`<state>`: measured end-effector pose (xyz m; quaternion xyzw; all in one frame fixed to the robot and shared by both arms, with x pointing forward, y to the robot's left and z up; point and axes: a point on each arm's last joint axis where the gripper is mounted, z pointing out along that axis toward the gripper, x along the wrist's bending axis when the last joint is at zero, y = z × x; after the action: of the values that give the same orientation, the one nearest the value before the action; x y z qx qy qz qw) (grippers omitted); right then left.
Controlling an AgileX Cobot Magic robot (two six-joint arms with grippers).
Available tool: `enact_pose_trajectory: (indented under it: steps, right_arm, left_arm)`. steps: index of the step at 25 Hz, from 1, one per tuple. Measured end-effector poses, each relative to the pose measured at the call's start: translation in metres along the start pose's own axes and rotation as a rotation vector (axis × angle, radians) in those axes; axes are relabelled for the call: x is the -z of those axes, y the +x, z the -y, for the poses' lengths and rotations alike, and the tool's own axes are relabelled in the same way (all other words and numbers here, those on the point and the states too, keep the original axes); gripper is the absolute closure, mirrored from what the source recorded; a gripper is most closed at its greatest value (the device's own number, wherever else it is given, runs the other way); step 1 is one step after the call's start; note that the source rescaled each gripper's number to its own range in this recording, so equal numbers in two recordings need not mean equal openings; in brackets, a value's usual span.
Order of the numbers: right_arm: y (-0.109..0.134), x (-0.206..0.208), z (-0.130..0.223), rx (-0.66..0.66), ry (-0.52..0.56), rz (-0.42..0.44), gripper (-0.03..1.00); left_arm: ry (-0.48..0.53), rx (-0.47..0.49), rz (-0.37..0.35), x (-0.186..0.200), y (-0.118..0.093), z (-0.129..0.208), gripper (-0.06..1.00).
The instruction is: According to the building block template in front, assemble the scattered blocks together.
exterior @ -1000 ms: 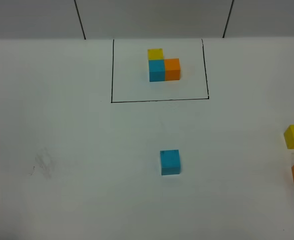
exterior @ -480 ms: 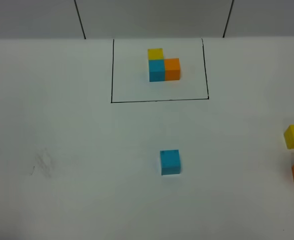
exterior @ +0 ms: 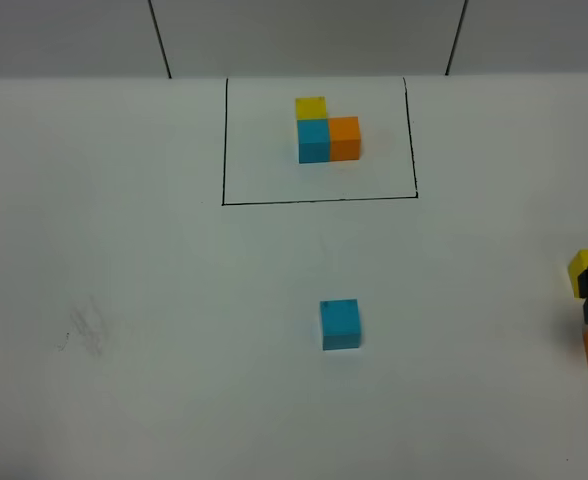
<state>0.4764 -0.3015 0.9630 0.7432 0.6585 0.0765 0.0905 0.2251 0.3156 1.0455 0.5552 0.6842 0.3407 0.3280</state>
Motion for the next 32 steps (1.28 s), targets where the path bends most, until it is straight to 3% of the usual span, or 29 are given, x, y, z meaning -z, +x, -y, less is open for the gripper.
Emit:
enact_pose_trajectory:
  steps: [14,32]
  right_arm:
    - [-0.005,-0.044,-0.004,-0.038,0.098,0.004,0.16]
    - [-0.004,-0.072,-0.004,-0.032,0.142,0.003,0.20]
  left_arm:
    - [0.000,0.000,0.000,0.000,0.000,0.000,0.49]
    - [0.000,0.000,0.000,0.000,0.000,0.000,0.49]
